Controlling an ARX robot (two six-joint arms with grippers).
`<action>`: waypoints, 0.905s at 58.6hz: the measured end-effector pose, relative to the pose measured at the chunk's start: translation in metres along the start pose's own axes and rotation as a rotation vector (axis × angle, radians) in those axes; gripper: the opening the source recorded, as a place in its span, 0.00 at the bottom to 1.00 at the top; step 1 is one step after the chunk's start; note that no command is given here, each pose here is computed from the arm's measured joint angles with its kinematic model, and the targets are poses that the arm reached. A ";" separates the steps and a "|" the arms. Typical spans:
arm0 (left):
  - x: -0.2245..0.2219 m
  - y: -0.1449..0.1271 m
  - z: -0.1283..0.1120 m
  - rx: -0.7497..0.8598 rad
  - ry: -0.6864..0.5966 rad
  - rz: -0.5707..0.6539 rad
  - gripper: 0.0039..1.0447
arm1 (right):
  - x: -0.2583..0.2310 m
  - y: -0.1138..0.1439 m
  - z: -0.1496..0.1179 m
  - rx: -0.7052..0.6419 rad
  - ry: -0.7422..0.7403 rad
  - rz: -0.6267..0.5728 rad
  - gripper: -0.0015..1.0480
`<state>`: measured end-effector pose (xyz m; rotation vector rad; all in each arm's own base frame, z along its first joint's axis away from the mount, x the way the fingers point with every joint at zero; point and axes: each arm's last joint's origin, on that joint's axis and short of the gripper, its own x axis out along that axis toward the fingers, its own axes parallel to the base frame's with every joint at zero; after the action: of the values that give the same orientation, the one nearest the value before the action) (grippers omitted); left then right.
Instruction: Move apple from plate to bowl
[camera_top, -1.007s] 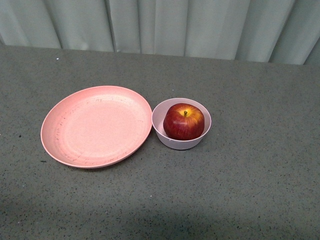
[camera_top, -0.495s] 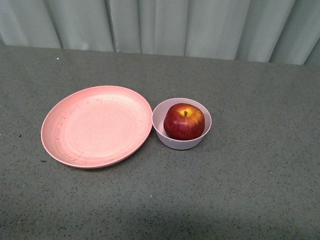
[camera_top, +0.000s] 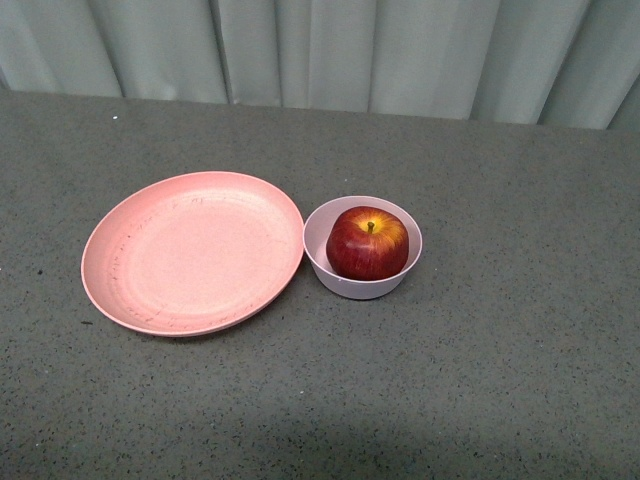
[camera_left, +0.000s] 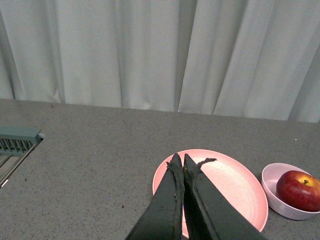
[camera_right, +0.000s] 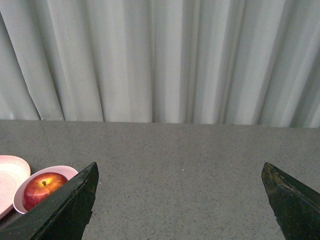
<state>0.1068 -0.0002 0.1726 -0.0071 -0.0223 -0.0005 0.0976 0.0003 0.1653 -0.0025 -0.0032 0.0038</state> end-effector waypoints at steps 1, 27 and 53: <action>-0.002 0.000 -0.001 0.000 0.010 0.001 0.03 | 0.000 0.000 0.000 0.000 0.000 0.000 0.91; -0.010 0.000 -0.003 0.000 0.007 -0.001 0.32 | 0.000 0.000 0.000 0.000 0.000 0.000 0.91; -0.010 0.000 -0.003 0.002 0.006 -0.001 0.94 | 0.000 0.000 0.000 0.000 0.000 0.000 0.91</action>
<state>0.0968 -0.0002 0.1697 -0.0048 -0.0158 -0.0019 0.0976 0.0003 0.1653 -0.0025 -0.0032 0.0038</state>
